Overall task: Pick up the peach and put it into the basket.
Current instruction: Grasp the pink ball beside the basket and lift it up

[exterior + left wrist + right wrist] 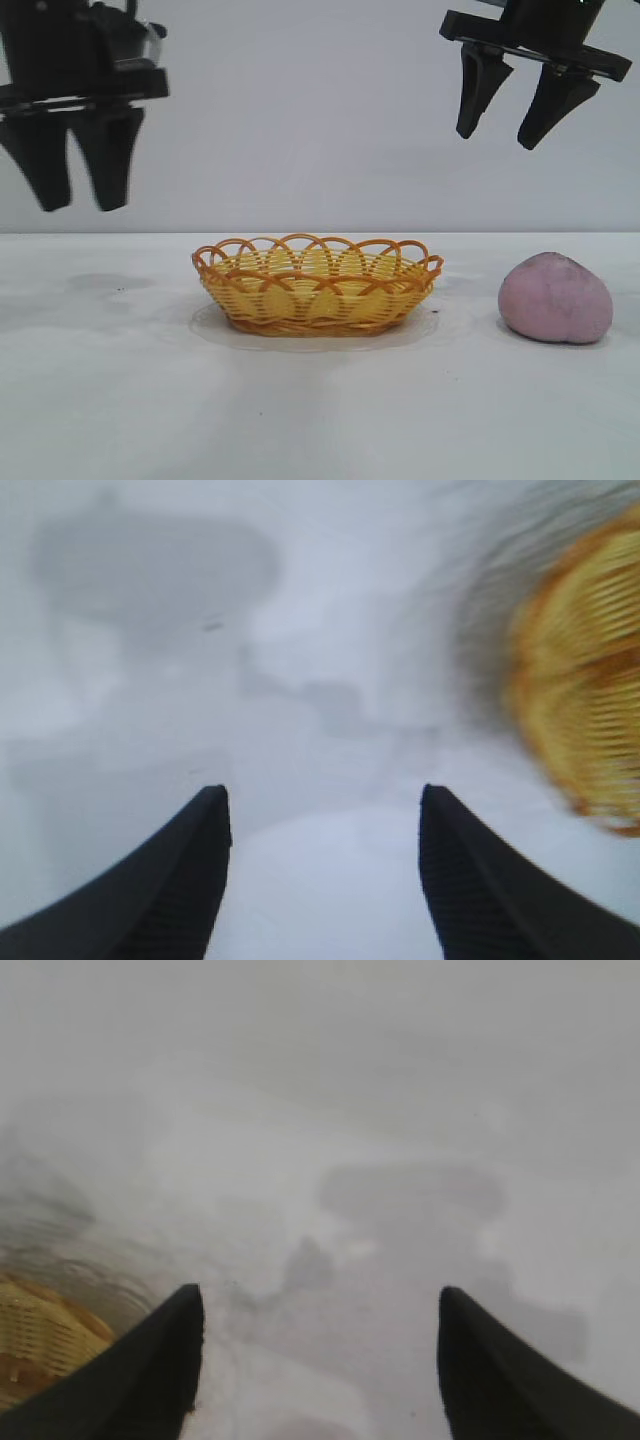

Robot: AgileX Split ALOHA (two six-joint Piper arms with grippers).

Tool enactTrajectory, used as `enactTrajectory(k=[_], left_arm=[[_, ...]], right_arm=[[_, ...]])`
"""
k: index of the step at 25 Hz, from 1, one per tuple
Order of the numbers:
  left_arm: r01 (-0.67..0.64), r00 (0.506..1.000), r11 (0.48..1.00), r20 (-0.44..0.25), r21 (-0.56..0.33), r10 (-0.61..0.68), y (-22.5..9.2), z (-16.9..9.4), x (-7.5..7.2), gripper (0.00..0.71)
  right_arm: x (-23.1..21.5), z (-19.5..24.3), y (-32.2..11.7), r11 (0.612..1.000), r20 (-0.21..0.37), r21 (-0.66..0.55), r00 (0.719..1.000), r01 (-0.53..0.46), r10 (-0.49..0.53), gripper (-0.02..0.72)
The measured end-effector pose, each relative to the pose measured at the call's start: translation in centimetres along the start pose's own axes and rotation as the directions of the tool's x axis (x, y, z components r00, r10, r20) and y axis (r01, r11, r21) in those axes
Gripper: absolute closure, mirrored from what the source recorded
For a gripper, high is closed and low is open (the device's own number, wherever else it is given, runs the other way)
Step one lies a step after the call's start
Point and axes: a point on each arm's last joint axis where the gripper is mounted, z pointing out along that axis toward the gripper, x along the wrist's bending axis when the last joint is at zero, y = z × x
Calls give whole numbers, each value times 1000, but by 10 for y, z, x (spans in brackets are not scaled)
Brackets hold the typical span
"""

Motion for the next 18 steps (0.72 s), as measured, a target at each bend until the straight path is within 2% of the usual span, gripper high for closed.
enactTrajectory(k=[3,10,13,18], left_arm=[[28,998,999,-56,23,-27,-3,0,13,344],[175,982,977,-89,121,-165,-20,-1,62,344],[216,974,969,-99,118,-205,-26,-13,77,344],[239,967,969,-108,65,-231,-35,-48,83,344]], right_arm=[[0,0,0,1000,0,0,1000,0,0,270],[0,0,-1,1000,-1,6,1000,0,0,270],[0,0,-1,1000,-2,12,1000,0,0,270],[0,0,-1,1000,-3,15,1000,0,0,270]])
